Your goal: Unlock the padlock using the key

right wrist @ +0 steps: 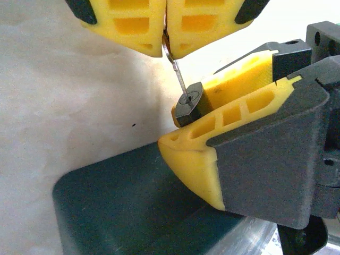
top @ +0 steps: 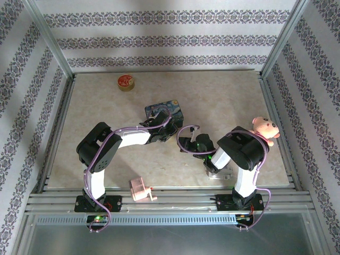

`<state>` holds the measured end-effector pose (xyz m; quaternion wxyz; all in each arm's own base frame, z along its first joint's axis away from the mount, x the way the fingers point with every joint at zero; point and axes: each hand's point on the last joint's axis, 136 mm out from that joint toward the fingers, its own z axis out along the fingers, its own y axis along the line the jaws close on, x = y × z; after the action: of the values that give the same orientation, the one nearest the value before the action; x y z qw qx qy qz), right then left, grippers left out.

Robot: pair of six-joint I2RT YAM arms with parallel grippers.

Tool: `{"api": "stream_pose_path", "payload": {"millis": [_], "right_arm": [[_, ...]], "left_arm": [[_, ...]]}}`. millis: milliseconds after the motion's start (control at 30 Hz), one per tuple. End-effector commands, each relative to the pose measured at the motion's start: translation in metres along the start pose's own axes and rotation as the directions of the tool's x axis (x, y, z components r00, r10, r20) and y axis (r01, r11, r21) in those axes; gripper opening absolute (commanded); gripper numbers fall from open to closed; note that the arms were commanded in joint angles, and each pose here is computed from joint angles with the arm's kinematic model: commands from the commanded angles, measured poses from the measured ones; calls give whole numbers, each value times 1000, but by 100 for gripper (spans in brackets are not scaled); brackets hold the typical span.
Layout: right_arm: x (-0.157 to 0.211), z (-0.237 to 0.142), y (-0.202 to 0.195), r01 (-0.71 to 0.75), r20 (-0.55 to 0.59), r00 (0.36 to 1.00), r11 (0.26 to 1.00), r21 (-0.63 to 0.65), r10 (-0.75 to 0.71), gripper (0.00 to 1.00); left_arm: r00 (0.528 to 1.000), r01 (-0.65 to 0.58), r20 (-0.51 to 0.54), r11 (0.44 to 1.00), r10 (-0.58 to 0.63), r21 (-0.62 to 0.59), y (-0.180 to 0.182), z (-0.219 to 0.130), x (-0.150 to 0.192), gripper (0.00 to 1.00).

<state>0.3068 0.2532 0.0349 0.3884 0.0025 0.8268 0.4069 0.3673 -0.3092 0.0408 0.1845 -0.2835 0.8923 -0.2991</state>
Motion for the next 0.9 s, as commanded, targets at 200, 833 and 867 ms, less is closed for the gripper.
{"api": "stream_pose_path", "payload": {"millis": [200,833,867], "right_arm": [[-30,4,26,26,42,999,985,-172,-19,0],[-23,-7,16,-11,24,1000,987,-161,15,0],[-23,-7,16,-11,21,1000,987,-163,15,0]], "left_arm": [[986,74,-156,995,-64,60,-14,-12,36,0],[980,163,-124,985,-154,63,-11,-9,26,0],[980,160,-131,985,-151,62,-11,-9,28,0]]}}
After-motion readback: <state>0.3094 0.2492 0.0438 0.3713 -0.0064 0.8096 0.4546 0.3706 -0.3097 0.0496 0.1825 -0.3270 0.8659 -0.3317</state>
